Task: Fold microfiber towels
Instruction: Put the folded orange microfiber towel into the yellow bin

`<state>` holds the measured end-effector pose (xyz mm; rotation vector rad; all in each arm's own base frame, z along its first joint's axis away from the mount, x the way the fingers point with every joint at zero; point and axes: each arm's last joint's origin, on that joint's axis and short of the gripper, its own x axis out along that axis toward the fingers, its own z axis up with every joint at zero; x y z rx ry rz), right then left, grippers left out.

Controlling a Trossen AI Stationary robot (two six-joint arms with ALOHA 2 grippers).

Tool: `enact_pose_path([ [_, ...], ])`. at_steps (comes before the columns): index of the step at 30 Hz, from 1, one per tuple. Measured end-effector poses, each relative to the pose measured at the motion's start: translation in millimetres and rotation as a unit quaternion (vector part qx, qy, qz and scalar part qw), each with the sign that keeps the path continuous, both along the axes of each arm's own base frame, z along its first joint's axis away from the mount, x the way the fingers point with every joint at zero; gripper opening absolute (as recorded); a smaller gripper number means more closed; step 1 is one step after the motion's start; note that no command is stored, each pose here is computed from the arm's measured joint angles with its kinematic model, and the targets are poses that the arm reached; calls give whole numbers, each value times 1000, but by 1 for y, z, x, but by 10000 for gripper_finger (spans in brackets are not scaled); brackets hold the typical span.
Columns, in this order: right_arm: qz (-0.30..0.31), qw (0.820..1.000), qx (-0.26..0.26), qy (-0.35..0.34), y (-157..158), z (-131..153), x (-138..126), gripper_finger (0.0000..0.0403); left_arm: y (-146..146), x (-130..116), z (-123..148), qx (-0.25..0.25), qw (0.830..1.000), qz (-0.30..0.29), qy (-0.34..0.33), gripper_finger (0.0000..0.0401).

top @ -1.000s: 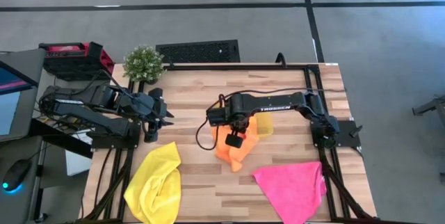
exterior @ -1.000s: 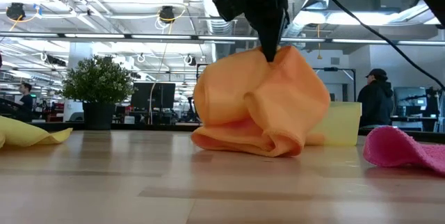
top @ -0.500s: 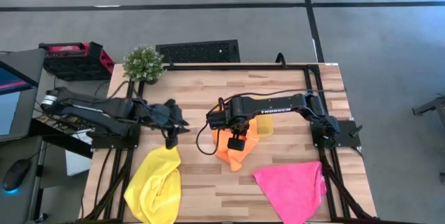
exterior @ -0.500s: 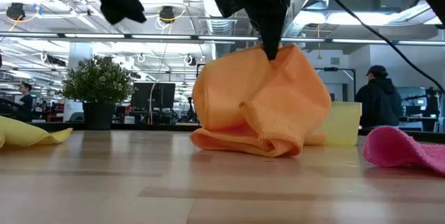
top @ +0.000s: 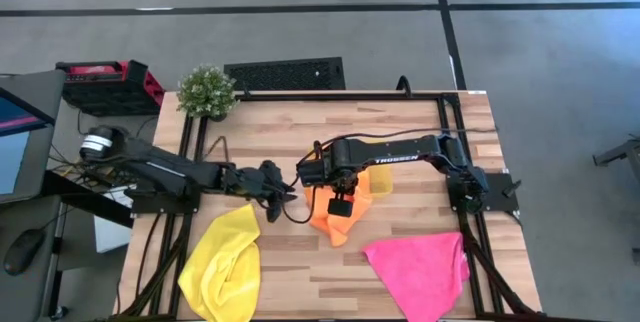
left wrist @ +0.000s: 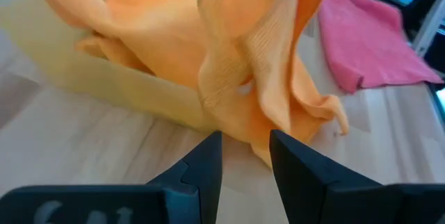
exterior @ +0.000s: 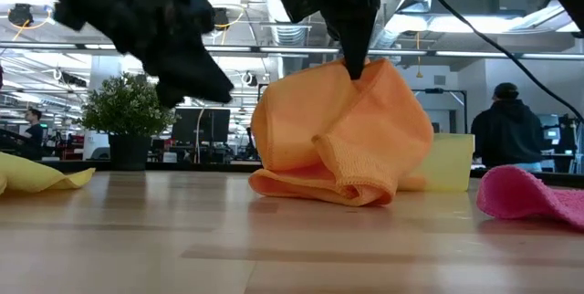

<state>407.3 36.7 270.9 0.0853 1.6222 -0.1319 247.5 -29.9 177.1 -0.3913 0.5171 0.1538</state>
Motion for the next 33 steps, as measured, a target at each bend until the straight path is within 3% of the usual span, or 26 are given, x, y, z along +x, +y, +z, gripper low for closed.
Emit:
enact_pose_path([
  [12,1,1000,0,3,0,0,-1,8,5,30,-44,17,999,31,-4,112],
  [20,1,1000,0,3,0,0,-1,8,-3,37,-47,-28,995,-86,-35,112],
  [33,-30,1000,-3,2,-12,0,0,8,-16,40,-35,-54,983,-144,-95,112],
])
